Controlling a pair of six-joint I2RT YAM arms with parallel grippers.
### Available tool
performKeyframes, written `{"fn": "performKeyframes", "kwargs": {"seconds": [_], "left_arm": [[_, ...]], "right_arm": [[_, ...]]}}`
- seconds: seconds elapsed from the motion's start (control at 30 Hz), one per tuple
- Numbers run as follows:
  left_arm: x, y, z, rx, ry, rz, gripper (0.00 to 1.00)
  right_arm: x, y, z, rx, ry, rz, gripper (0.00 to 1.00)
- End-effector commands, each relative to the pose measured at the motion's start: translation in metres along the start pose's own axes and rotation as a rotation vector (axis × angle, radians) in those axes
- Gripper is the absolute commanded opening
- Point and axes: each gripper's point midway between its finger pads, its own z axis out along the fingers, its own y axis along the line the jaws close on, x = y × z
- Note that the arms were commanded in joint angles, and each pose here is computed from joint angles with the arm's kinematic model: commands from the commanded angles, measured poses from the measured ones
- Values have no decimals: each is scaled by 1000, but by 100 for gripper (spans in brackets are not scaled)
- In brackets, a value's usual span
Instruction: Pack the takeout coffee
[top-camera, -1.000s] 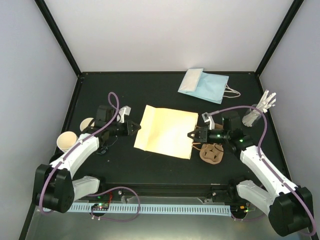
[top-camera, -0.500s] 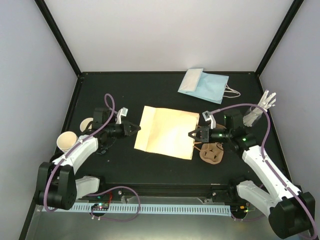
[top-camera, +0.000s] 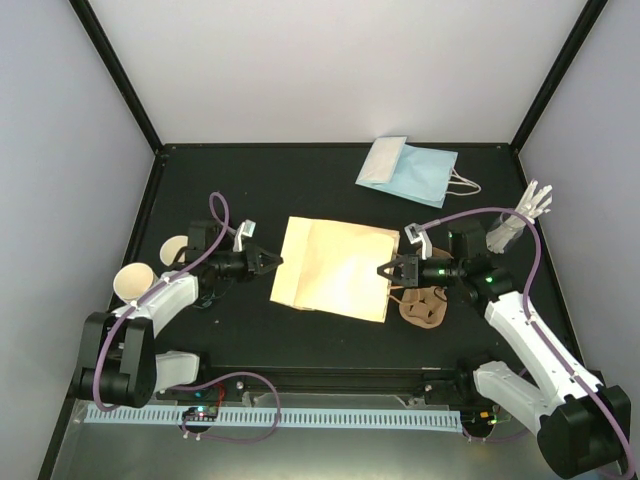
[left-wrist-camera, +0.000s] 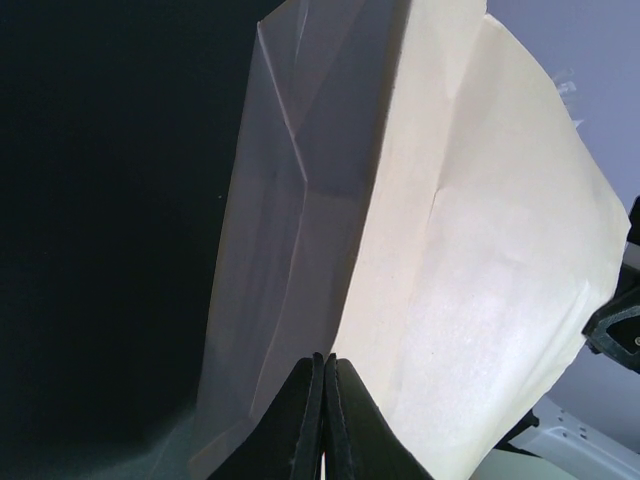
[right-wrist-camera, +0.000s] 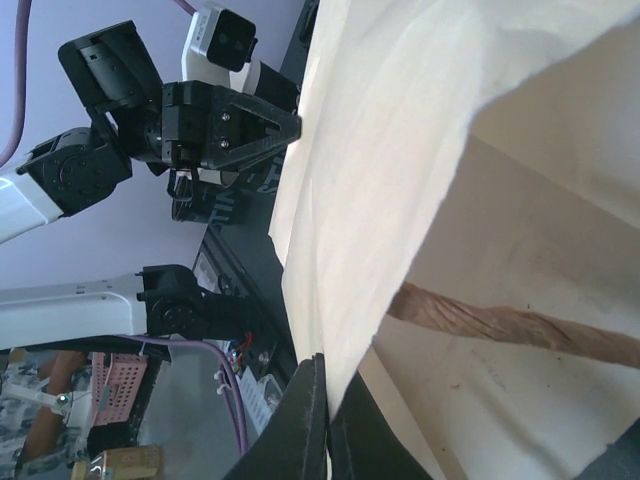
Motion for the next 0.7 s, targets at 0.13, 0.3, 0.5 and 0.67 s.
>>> {"fn": "performKeyframes", "kwargs": {"seconds": [0.13,0.3,0.5,0.67], "left_arm": [[-5,1,-3,2,-27,15,10],[-11,-15,-10,-3,-62,99,44],[-18,-34,-15,-25,-109,209,59],[-7,-62,3,-31,-42,338,65]], "right_arm": [[-17,15,-7,-10,-30,-60,1],[-25,17,-7,23,-12,-64,1],[-33,28,-11,20,-5,-85,1],[-36,30,-13,37,-1,-84,1]]}}
